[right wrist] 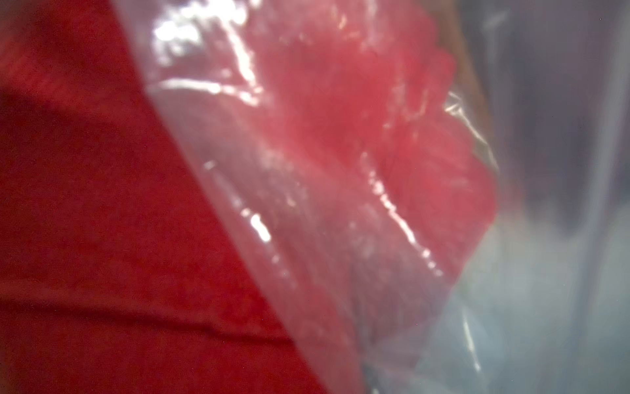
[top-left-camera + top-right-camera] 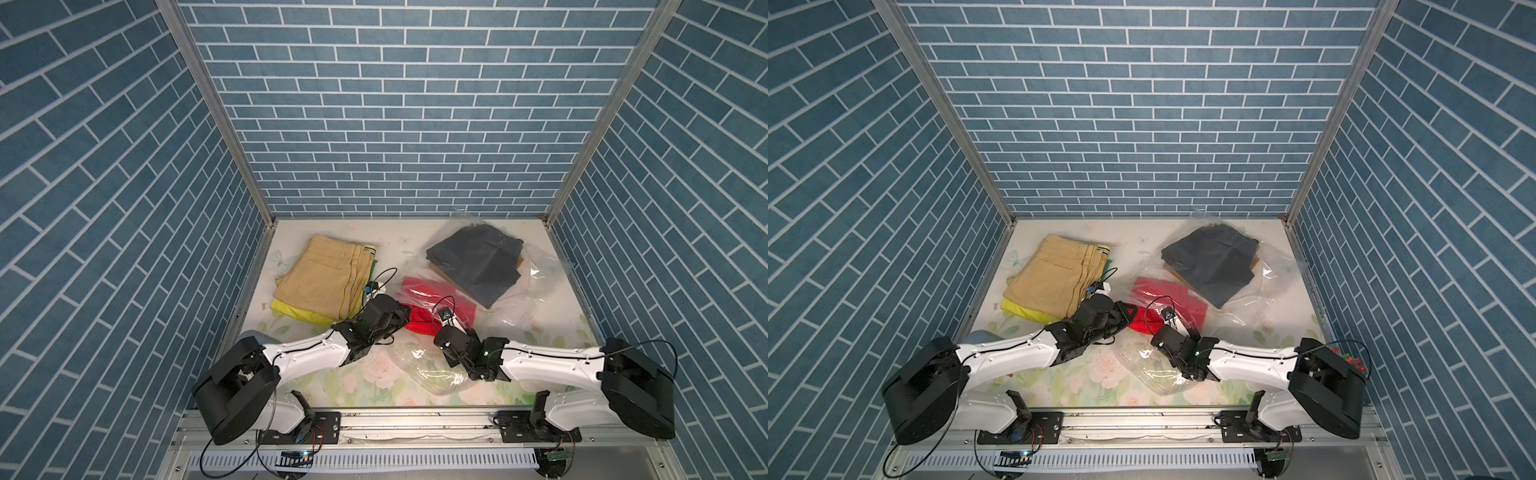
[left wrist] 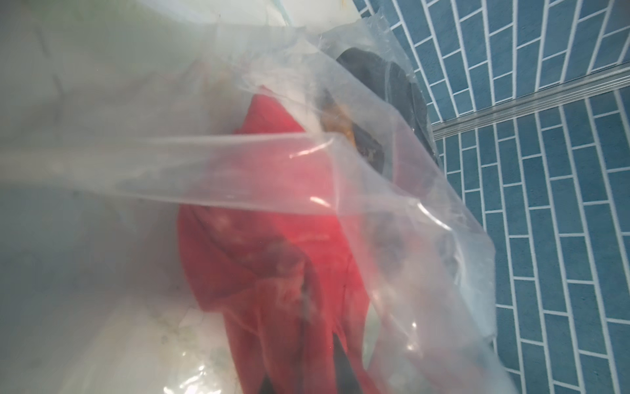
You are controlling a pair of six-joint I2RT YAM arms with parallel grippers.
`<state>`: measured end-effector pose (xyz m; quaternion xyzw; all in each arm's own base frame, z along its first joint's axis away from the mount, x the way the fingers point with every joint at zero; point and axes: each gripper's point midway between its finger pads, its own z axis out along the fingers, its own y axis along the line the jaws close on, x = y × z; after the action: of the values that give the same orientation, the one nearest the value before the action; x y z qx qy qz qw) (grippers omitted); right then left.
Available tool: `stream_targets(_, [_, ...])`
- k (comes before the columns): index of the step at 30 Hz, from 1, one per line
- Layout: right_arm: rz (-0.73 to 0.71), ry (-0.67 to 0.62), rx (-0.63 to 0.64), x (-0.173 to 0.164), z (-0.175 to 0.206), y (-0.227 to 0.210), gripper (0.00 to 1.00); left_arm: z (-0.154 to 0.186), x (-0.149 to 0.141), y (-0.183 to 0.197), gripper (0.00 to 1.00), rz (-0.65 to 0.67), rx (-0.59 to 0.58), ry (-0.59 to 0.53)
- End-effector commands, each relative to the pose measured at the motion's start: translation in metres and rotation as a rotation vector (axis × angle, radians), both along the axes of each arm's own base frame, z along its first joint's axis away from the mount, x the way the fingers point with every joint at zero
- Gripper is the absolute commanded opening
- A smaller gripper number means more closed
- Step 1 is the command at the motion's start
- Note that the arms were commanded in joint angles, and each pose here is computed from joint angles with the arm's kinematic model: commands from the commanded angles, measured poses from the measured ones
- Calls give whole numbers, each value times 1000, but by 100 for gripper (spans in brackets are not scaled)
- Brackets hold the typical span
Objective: Take the trousers out of the vacuum bag
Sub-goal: Take out the trousers from the vacuum bag.
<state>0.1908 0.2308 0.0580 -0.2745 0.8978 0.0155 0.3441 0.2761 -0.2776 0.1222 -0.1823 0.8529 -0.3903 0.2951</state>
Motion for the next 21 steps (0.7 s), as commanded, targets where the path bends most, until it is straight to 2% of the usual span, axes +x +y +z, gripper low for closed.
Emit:
stream_targets(1, [166,43,97,-32,20,27,4,15,-4,7,0,-20,27,-21])
stream_targets(9, [404,148,191,-92,53,68,3,11,-33,29,0,-40,17,9])
stream_targets(21, [677,271,400,-144,121,99,4,44,-84,59,0,-112,-9,5])
